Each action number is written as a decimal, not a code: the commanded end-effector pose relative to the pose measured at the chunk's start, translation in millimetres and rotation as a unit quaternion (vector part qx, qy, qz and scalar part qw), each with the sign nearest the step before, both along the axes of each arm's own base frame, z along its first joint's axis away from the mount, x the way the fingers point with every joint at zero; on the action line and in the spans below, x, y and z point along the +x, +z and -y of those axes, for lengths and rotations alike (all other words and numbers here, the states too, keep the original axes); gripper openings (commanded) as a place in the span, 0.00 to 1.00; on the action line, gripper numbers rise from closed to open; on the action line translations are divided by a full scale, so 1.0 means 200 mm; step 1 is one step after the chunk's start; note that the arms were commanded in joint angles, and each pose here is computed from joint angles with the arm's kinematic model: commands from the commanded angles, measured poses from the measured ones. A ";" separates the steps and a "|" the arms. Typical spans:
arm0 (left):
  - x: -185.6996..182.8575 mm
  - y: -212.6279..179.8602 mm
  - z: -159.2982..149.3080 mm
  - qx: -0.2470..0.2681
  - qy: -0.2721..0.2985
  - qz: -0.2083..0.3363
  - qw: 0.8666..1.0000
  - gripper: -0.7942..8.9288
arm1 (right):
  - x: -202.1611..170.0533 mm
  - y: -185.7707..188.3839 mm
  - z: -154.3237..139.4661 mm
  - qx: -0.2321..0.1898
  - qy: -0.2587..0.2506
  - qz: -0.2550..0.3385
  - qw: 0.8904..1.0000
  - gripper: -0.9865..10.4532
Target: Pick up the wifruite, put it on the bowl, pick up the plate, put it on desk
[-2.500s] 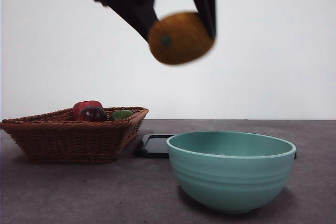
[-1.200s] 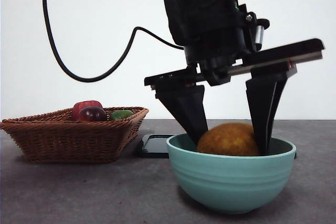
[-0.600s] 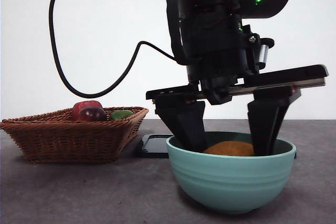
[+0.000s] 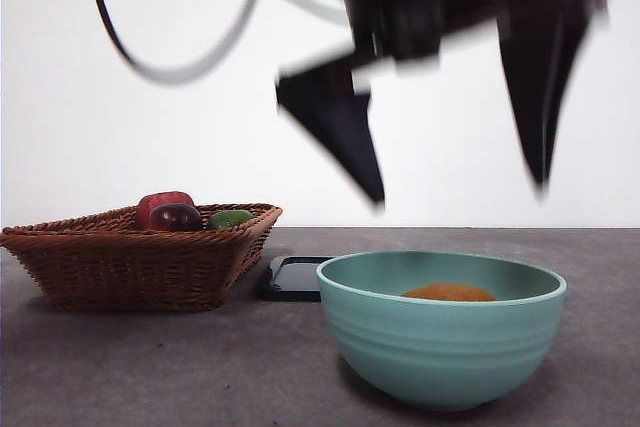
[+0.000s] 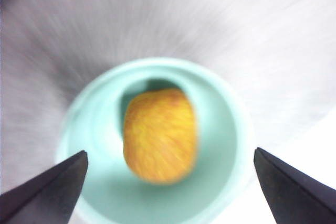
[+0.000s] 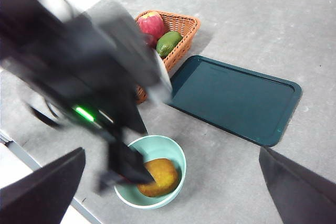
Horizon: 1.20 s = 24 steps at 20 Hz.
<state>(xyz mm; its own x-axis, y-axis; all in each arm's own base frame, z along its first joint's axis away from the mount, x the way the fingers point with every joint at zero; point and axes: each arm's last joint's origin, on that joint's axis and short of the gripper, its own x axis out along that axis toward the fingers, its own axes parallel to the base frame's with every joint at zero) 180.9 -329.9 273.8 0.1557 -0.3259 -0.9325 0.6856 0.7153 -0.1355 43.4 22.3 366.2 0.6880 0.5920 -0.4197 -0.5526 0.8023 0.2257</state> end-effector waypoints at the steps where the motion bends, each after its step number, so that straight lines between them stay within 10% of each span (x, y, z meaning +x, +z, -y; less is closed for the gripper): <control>1: -0.06 0.22 -0.07 -0.054 -0.019 0.044 0.997 0.60 | -0.01 0.03 0.00 0.000 0.004 0.019 1.000 0.64; 10: -0.32 0.72 -0.57 -0.132 -0.070 0.136 0.979 0.60 | -0.01 0.03 0.00 0.000 0.004 0.019 1.000 0.64; 24: -0.70 0.82 -1.28 -0.180 -0.074 0.196 0.961 0.60 | -0.01 0.03 0.00 0.006 -0.005 0.010 1.000 0.64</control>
